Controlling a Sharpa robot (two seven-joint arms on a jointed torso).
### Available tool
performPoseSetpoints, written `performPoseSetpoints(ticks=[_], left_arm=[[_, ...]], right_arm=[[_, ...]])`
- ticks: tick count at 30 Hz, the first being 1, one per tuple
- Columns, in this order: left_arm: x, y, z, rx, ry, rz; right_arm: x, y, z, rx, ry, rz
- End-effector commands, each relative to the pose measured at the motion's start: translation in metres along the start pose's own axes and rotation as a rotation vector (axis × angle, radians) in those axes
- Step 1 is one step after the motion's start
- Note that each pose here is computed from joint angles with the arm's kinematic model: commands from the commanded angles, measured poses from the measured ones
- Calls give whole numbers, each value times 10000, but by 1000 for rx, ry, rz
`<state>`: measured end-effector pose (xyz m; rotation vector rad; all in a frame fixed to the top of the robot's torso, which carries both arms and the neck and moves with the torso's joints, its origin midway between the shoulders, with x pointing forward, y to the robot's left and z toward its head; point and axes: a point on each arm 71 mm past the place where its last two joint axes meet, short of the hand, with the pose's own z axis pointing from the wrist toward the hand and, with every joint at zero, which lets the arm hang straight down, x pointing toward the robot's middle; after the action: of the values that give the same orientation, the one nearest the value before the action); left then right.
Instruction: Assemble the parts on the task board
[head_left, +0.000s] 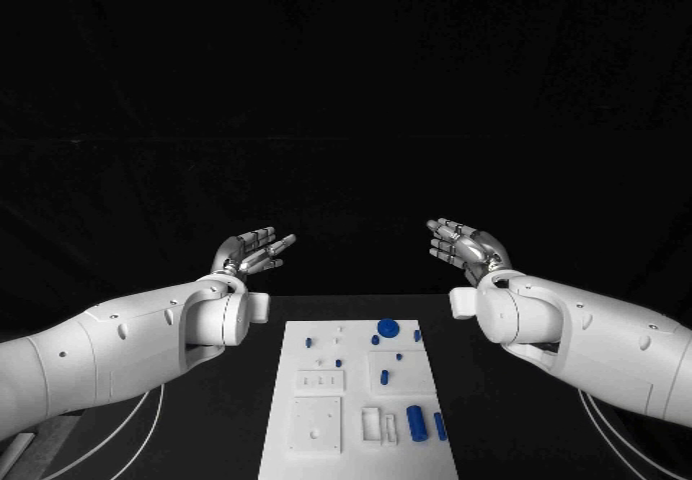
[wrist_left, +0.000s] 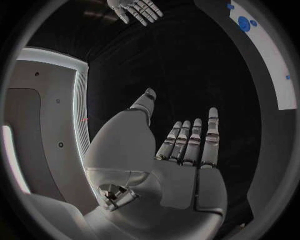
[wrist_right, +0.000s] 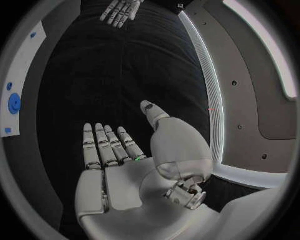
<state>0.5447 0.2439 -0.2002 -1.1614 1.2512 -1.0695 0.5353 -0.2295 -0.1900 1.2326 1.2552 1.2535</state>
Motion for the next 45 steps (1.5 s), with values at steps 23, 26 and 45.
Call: performPoseSetpoints(ticks=[23,26,45], left_arm=[[-23,-81,12,-24,164,-32],[-8,-88,-46,-20,190,-26],[137,-205,-486,-3,429,-30]], right_arm=[[-10,151,283,-97,287,-611],[52,119,260,-139,307,-720],[455,-254,133,-265,331,-1305]])
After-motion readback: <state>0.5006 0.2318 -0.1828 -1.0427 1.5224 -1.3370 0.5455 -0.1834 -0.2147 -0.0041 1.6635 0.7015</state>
